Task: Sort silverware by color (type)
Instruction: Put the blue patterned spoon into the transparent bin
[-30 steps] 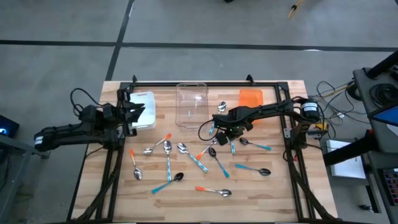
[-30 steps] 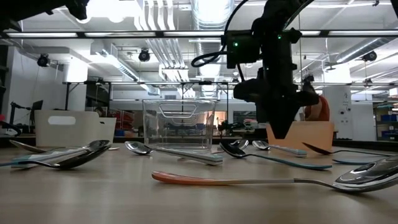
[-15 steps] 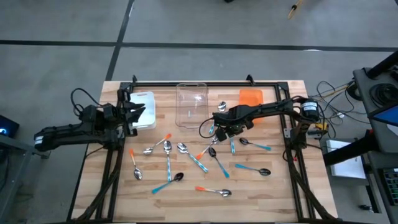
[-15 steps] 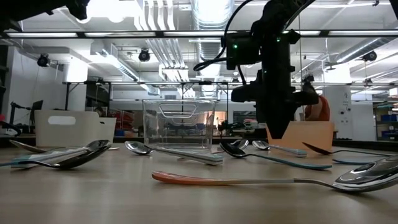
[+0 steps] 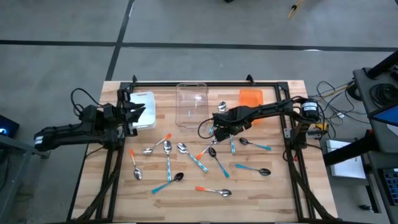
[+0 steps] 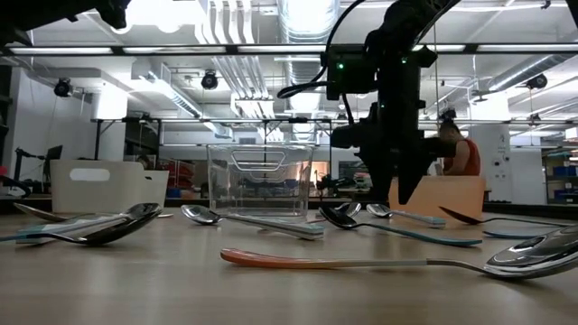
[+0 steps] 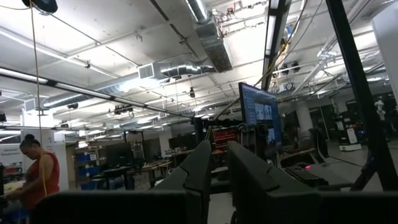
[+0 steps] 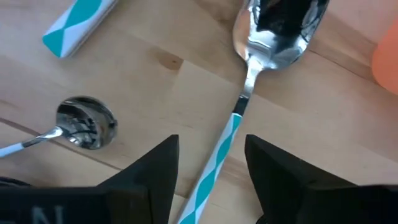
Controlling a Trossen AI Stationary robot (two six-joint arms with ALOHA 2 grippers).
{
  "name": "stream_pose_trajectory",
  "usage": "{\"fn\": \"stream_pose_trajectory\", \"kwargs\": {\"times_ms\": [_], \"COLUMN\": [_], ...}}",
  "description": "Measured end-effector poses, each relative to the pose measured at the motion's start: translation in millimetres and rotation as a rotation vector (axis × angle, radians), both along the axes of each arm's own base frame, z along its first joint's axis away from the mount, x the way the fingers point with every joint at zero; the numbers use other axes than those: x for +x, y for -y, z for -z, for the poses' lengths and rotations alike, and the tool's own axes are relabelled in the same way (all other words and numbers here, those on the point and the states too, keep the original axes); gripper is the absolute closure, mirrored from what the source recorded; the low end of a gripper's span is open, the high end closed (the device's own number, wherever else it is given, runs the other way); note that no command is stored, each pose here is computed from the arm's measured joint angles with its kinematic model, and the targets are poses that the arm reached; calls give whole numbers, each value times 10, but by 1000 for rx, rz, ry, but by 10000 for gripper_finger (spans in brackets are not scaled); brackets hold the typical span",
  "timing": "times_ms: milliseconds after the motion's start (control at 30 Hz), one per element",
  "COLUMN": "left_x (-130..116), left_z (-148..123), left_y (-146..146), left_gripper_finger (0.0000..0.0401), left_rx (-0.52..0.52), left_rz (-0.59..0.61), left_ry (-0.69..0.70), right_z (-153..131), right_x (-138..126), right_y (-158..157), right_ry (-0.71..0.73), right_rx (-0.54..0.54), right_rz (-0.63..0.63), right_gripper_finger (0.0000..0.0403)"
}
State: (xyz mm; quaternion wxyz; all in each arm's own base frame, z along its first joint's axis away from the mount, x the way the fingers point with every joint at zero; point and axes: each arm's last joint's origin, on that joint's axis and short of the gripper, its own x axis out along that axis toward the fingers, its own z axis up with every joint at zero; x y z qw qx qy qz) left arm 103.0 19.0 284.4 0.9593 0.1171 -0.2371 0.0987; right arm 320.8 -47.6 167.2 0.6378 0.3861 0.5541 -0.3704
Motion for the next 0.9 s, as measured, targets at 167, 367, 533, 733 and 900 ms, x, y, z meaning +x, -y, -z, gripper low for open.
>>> {"fn": "stream_pose_trajectory", "kwargs": {"times_ms": [167,367,533,733,900], "left_x": [0,0,0,0,0], "left_z": [0,0,0,0,0], "left_y": [0,0,0,0,0], "left_gripper_finger": [365,365,365,365,365], "left_rx": [0,0,0,0,-1], "left_rz": [0,-1,0,-1,0], "left_ry": [0,0,0,0,0], "right_z": [56,167,237,253,252], "right_x": [-33,-62,-107,-123,-119], "right_y": [-4,-1,-6,-4,-3], "right_ry": [-10,15,13,8,12], "right_rx": [-1,-25,-28,-42,-43], "right_rz": [11,39,67,95,108], "right_gripper_finger": [238,262,287,330,370]}}
